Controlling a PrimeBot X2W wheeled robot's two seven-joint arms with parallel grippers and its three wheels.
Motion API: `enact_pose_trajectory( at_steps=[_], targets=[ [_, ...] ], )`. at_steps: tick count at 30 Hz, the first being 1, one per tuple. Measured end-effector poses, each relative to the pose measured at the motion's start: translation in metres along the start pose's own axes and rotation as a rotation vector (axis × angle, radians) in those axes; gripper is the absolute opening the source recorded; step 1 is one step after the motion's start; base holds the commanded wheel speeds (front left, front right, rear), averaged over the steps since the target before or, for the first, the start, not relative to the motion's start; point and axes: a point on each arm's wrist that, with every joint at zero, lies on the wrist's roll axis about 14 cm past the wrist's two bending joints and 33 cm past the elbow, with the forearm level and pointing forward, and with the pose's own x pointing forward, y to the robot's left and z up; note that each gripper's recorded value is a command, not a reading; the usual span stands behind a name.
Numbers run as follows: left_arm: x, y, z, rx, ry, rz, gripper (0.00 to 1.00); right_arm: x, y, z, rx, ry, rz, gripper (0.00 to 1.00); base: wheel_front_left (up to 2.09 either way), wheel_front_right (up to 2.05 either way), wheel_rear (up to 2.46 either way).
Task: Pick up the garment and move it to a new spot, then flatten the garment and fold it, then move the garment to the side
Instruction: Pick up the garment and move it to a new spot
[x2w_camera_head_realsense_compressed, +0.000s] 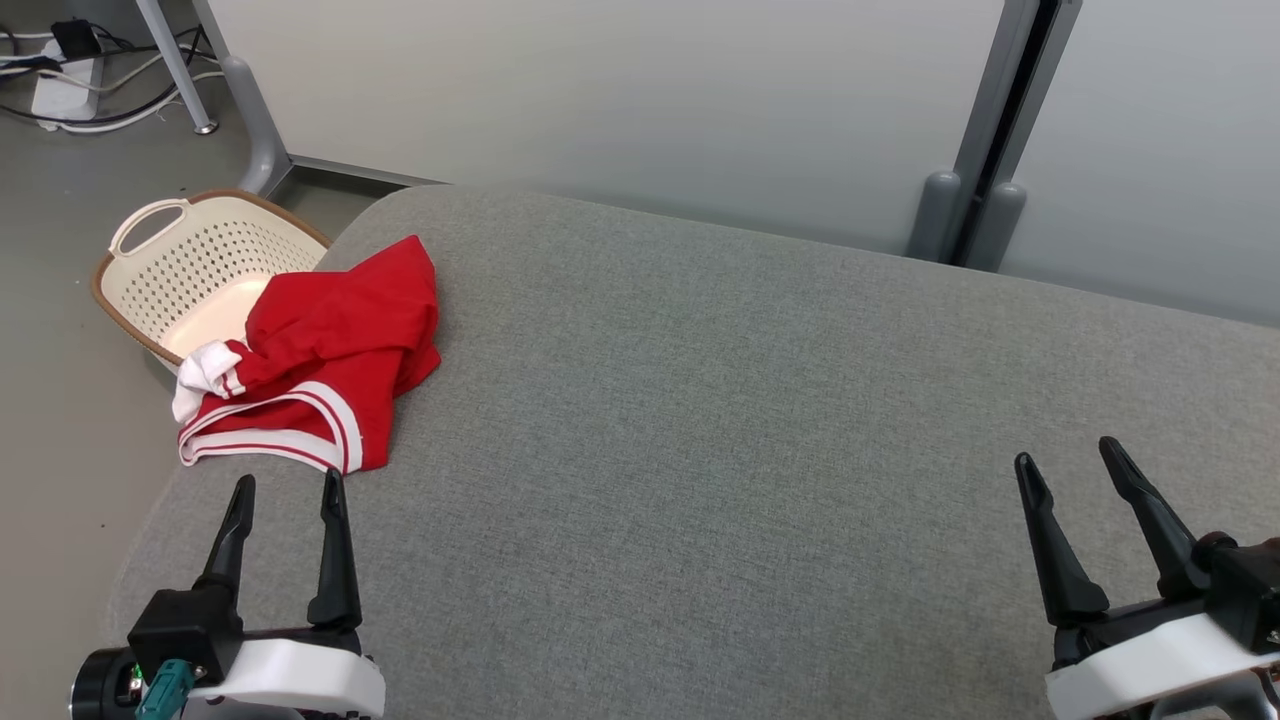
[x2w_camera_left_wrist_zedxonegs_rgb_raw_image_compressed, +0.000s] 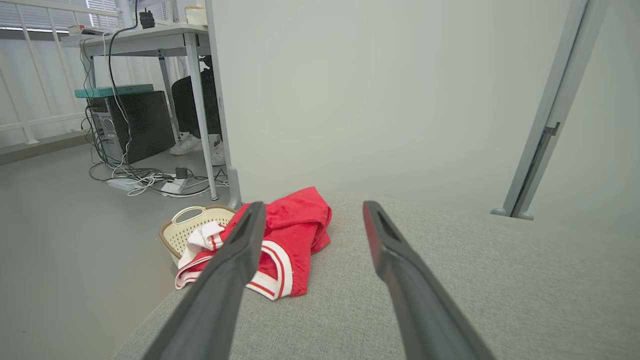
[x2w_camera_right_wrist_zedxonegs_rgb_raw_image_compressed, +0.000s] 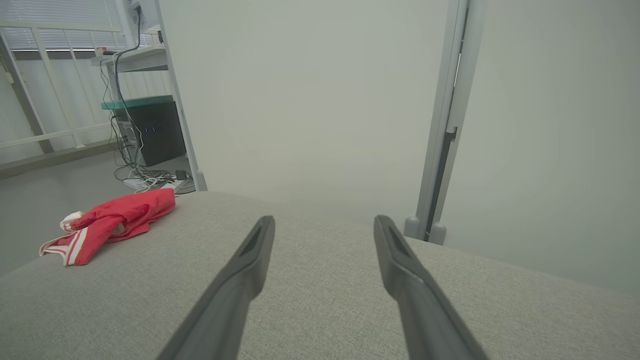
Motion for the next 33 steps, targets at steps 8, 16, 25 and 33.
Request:
enact_pose_trajectory(
  at_steps=[8, 16, 25, 33],
  targets=[
    [0.003, 0.001, -0.001, 0.010, 0.006, 0.005, 1.00, 0.002, -0.002, -0.003, 0.004, 0.006, -0.002, 1.00, 0.00, 0.00, 0.00],
    [0.036, -0.022, 0.008, 0.014, -0.026, -0.041, 1.00, 0.016, -0.012, -0.006, 0.006, 0.012, 0.009, 1.00, 0.00, 0.00, 0.00],
    [0.130, -0.056, -0.030, 0.046, 0.060, -0.113, 1.00, 0.044, -0.053, -0.029, -0.003, 0.042, -0.011, 1.00, 0.00, 0.00, 0.00],
    [0.175, -0.032, -0.140, 0.096, 0.358, -0.040, 1.00, 0.060, -0.077, -0.086, 0.043, 0.133, -0.026, 1.00, 0.00, 0.00, 0.00]
  ],
)
